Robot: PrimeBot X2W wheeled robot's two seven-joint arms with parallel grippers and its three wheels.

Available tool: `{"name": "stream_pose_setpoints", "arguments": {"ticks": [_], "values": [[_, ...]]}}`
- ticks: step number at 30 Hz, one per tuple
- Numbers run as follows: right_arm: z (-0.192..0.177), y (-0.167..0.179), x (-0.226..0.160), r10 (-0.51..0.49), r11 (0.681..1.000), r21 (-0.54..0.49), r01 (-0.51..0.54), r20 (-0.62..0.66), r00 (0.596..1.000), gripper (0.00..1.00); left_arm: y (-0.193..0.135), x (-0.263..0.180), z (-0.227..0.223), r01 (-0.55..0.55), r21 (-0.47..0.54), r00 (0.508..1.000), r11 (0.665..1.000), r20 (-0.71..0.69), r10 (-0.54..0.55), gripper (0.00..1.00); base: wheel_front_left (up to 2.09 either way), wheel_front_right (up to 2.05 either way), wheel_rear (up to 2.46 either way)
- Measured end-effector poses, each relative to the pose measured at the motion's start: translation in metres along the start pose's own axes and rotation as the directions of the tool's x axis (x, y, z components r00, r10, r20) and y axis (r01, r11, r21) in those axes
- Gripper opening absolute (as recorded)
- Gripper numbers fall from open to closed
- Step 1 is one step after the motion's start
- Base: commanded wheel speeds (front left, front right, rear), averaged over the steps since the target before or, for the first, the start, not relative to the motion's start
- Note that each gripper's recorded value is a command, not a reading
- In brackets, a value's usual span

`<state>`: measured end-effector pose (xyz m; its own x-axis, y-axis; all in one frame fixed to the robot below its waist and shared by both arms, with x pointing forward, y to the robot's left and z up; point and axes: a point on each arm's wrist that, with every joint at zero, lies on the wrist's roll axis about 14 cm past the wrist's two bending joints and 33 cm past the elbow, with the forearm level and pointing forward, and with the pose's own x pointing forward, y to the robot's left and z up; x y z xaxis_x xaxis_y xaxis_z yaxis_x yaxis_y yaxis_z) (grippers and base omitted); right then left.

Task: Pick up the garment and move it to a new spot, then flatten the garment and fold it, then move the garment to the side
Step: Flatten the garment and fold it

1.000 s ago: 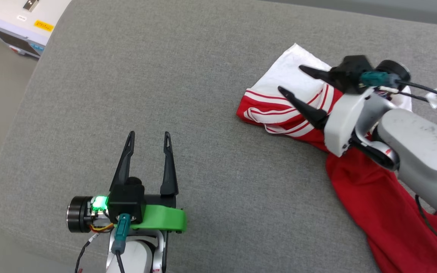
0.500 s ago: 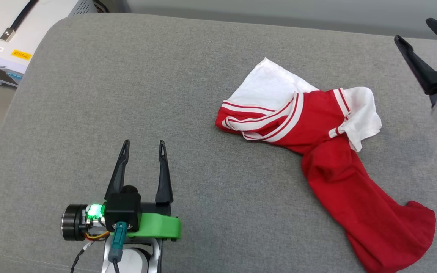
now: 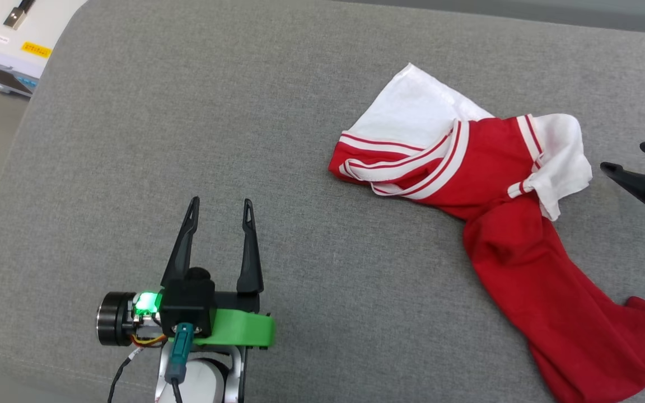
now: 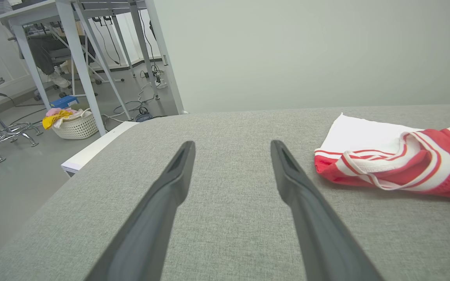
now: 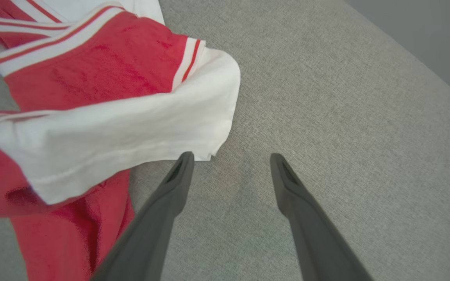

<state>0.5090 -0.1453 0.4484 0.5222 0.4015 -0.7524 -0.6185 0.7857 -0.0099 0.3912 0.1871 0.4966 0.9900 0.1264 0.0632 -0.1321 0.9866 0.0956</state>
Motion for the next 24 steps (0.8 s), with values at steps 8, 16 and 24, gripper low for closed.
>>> {"name": "stream_pose_setpoints", "arguments": {"ticks": [8, 16, 24], "values": [[-0.032, 0.005, 0.053, 0.023, 1.0, -0.015, -0.026, -0.162, 0.987, 1.0, 0.003, 0.013, -0.014, -0.011, 0.015, 0.999, 1.0, -0.032, 0.011, 1.0, 0.0, 0.0, 0.0], [-0.06, 0.011, 0.079, 0.056, 0.997, -0.034, -0.066, -0.25, 0.967, 0.0, 0.009, 0.017, -0.025, -0.031, 0.029, 0.998, 0.999, -0.059, 0.033, 1.0, 0.0, 0.0, 0.0], [-0.028, 0.011, 0.069, 0.051, 0.998, -0.02, -0.051, -0.037, 0.998, 0.0, 0.004, 0.018, -0.017, -0.018, 0.017, 0.999, 1.0, -0.037, 0.019, 1.0, 0.0, 0.0, 0.0]]}}
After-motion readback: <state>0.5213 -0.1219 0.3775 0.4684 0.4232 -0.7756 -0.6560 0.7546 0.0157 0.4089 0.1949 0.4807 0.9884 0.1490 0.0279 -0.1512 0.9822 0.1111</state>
